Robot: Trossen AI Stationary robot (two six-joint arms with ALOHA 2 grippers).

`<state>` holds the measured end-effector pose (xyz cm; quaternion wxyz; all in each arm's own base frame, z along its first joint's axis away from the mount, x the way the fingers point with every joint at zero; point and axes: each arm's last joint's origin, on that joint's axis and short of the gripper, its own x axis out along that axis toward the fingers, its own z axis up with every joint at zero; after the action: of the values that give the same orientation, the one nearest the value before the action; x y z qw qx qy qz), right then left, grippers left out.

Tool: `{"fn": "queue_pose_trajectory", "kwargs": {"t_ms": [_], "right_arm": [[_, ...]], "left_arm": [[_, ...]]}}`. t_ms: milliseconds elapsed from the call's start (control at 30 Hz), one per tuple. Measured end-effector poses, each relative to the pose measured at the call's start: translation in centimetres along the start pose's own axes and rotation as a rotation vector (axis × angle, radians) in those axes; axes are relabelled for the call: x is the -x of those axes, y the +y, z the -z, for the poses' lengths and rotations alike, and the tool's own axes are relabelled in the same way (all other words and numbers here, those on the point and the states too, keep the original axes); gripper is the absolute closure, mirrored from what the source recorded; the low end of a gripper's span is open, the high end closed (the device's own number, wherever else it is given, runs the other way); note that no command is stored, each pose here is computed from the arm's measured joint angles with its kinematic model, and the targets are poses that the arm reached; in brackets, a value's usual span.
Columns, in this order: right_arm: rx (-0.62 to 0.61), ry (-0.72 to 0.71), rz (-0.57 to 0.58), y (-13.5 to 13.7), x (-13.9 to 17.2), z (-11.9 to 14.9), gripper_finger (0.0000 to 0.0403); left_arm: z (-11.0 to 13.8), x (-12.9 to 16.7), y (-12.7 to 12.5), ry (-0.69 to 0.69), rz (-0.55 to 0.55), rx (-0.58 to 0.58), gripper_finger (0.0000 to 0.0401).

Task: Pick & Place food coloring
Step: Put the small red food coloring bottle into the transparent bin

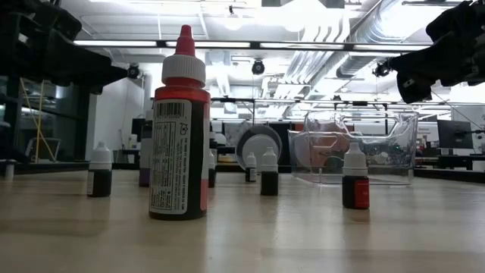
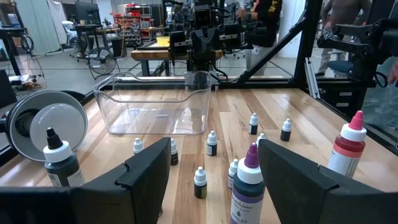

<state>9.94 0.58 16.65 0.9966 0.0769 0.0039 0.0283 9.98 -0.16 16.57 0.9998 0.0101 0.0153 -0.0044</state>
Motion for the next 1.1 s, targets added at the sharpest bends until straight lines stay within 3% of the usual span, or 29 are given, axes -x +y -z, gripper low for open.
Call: {"fn": "queue_pose_trajectory", "kwargs": {"t_ms": [367,633,1100], "right_arm": [[-0.003,-0.007,-0.014,0.0,0.0,-0.1,0.0402],[0.000,-0.072,-0.098,0.4,0.0,-0.8,0.0402],[0.070,-0.161,-0.082,0.6,0.5,-3.0,0.0399]], "left_arm": [[0.0,0.0,0.0,0.000,0.000,0.000,0.0162],[0.0,0.0,0.0,0.000,0.000,0.000,0.0162],[0.0,0.0,0.0,0.000,0.000,0.000,0.0162]]}}
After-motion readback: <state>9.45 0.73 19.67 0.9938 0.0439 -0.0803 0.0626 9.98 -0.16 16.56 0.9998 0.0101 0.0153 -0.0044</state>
